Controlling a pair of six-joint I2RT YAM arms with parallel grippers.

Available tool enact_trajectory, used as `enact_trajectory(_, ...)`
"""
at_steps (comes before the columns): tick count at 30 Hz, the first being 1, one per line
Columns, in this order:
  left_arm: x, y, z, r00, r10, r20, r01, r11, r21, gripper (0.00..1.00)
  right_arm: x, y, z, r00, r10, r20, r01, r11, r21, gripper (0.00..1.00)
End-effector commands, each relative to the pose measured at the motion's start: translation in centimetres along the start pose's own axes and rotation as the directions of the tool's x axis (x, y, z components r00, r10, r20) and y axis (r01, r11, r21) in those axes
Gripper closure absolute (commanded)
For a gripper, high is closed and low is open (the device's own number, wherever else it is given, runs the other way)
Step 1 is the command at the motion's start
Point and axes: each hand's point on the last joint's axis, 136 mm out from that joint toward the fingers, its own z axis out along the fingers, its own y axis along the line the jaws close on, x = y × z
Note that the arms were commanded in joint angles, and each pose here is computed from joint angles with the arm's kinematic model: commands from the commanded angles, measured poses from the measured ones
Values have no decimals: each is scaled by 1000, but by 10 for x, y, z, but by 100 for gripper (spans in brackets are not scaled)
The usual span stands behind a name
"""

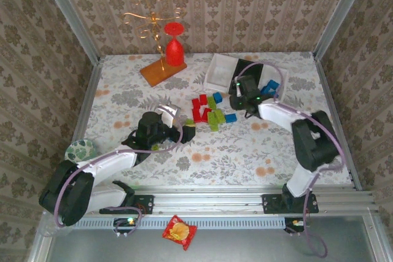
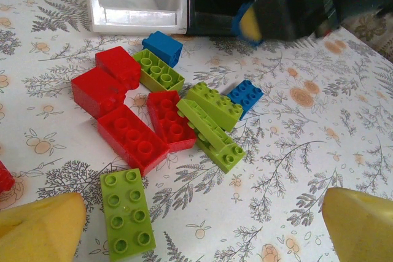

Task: Sort the legos into containers by color
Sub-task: Place the lego in the container.

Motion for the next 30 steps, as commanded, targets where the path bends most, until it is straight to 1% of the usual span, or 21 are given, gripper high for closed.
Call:
enact_trajectory(1, -6, 0, 0, 1000, 13, 7, -13, 1000, -1, 0, -21, -53, -24, 983, 165, 82, -172, 981, 90, 68)
enact_trajectory(4, -6, -1, -1, 1000, 13, 11, -13, 1000, 3, 0, -27, -96, -31, 954, 276, 120, -293, 944, 155, 68)
enact_trajectory(6, -7, -1, -1, 1000, 10, 13, -11, 1000, 5, 0, -34, -118, -30, 935, 325, 145, -349, 916, 196, 68)
enact_trajectory(8, -7, -2, -1, 1000, 8, 13, -8, 1000, 9, 0, -39, -137, -20, 922, 359, 143, -384, 893, 236, 67)
enact_trajectory(11, -8, -3, -1, 1000, 6, 14, -7, 1000, 12, 0, -43, -161, 3, 919, 377, 117, -394, 865, 310, 67)
enact_trajectory(13, -8, -3, -1, 1000, 7, 14, -7, 1000, 14, 0, -46, -172, 17, 916, 385, 109, -398, 854, 336, 66)
enact_trajectory(16, -9, -4, -2, 1000, 9, 19, -9, 1000, 16, 0, -56, -181, 35, 918, 383, 106, -395, 851, 346, 61)
enact_trajectory(18, -8, -6, -1, 1000, 11, 16, -11, 1000, 24, 0, -63, -184, 40, 924, 371, 95, -379, 853, 359, 53)
enact_trajectory(21, -7, -8, 2, 1000, 15, 5, -16, 999, 38, 0, -76, -176, 31, 926, 360, 112, -377, 871, 316, 44)
enact_trajectory(24, -4, -9, 5, 1000, 17, -11, -16, 999, 52, 0, -77, -148, 12, 928, 353, 120, -372, 899, 230, 36)
enact_trajectory(26, -2, -10, 7, 1000, 19, -24, -18, 998, 58, 0, -67, -120, -2, 940, 325, 107, -339, 922, 184, 34)
enact_trajectory(30, 3, -9, 10, 996, 37, -76, -32, 998, 54, 0, -21, -57, -25, 976, 209, 57, -215, 970, 117, 30)
